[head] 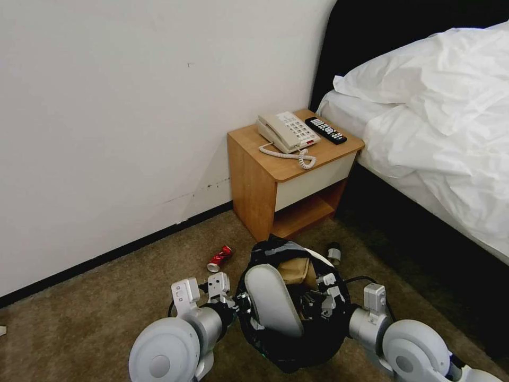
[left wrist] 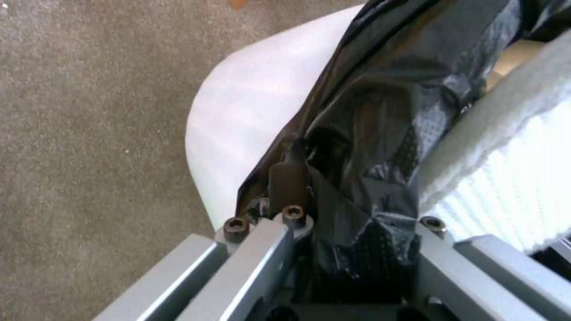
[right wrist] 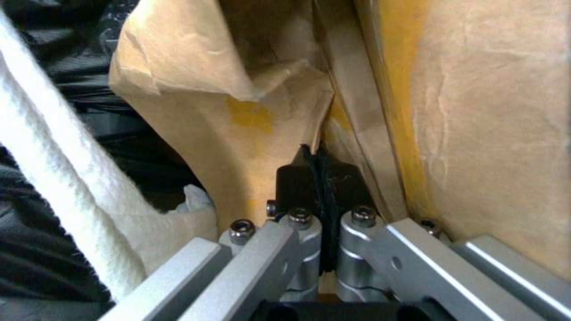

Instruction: Pick up the trash bin, then pick up the garbage from the floor and place it into the trash bin.

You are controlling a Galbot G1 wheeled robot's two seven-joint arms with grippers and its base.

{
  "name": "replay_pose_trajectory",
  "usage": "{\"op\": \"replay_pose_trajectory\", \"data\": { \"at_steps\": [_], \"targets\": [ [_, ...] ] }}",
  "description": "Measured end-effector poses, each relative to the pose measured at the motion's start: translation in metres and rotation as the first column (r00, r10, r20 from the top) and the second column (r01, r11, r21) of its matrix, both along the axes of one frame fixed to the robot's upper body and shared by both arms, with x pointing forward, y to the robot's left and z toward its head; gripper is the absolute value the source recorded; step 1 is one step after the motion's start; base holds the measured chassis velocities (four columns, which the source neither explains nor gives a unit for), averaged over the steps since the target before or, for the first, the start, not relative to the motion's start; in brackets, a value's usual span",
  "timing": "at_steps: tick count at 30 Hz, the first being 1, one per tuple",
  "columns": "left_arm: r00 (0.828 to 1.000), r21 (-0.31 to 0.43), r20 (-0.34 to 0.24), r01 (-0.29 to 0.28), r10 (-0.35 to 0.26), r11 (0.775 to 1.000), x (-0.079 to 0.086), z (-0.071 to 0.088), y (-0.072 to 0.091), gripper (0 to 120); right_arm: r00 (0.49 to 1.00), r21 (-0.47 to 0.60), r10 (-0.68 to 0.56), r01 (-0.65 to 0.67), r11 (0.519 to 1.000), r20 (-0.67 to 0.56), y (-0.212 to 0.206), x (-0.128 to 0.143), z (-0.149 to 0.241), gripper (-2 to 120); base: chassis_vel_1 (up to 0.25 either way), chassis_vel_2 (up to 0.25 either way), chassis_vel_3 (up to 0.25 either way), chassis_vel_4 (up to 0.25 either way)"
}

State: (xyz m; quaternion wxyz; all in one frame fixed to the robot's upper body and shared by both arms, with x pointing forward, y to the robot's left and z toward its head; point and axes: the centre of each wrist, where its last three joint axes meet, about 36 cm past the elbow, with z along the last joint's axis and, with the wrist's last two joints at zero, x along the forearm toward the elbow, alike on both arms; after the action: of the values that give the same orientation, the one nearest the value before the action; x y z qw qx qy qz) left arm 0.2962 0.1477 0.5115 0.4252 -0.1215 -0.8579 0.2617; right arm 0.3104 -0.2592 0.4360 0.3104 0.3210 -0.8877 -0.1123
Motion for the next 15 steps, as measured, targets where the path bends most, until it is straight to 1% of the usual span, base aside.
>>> {"op": "replay_pose_trajectory", "data": {
  "at_steps": [2,4,5,6,8,9,11,12,13,14,15],
  "targets": [
    [1.0,0.002,-0.001,-0.001,0.001,1.0,0.001,-0.001,0.0,0,1.0,-0.003,0.001,-0.001,1.0,0.003,-0.001,-0.001,0.002,0,0.0,0.0,0.0,0.0],
    [1.0,0.005,-0.003,-0.004,0.004,1.0,0.002,-0.002,-0.001,0,1.0,-0.005,0.003,-0.003,1.0,0.014,-0.001,-0.003,0.007,5,0.0,0.0,0.0,0.0],
    [1.0,0.005,-0.003,-0.006,0.006,1.0,0.003,-0.003,-0.001,0,1.0,-0.007,0.004,-0.004,1.0,0.02,-0.002,-0.003,0.01,10,0.0,0.0,0.0,0.0],
    [1.0,0.005,-0.003,-0.006,0.006,1.0,0.003,-0.003,-0.001,0,1.0,-0.007,0.004,-0.004,1.0,0.02,-0.002,-0.003,0.01,10,0.0,0.0,0.0,0.0],
    [1.0,0.006,-0.002,-0.009,0.009,1.0,0.003,-0.004,-0.002,0,0.999,-0.009,0.006,-0.006,1.0,0.035,-0.002,-0.003,0.017,20,0.0,0.0,0.0,0.0],
    [1.0,0.006,-0.002,-0.009,0.009,1.0,0.003,-0.004,-0.002,0,0.999,-0.009,0.006,-0.006,1.0,0.035,-0.002,-0.003,0.017,20,0.0,0.0,0.0,0.0],
    [1.0,0.008,0.0,-0.013,0.013,1.0,0.005,-0.004,-0.002,0,0.999,-0.008,0.008,-0.007,1.0,0.053,-0.003,-0.003,0.025,33,0.0,0.0,0.0,0.0],
    [1.0,0.011,0.002,-0.015,0.015,1.0,0.005,-0.004,-0.002,0,0.998,-0.008,0.007,-0.007,1.0,0.062,-0.004,-0.003,0.029,36,0.0,0.0,0.0,0.0],
    [1.0,0.011,0.002,-0.015,0.015,1.0,0.005,-0.004,-0.002,0,0.998,-0.008,0.007,-0.007,1.0,0.062,-0.004,-0.003,0.029,36,0.0,0.0,0.0,0.0],
    [1.0,0.014,0.005,-0.019,0.019,1.0,0.006,-0.004,-0.001,0,0.998,-0.008,0.006,-0.006,1.0,0.068,-0.005,-0.003,0.032,42,0.0,0.0,0.0,0.0],
    [1.0,0.014,0.005,-0.019,0.019,1.0,0.006,-0.004,-0.001,0,0.998,-0.008,0.006,-0.006,1.0,0.068,-0.005,-0.003,0.032,42,0.0,0.0,0.0,0.0]
  ]
}}
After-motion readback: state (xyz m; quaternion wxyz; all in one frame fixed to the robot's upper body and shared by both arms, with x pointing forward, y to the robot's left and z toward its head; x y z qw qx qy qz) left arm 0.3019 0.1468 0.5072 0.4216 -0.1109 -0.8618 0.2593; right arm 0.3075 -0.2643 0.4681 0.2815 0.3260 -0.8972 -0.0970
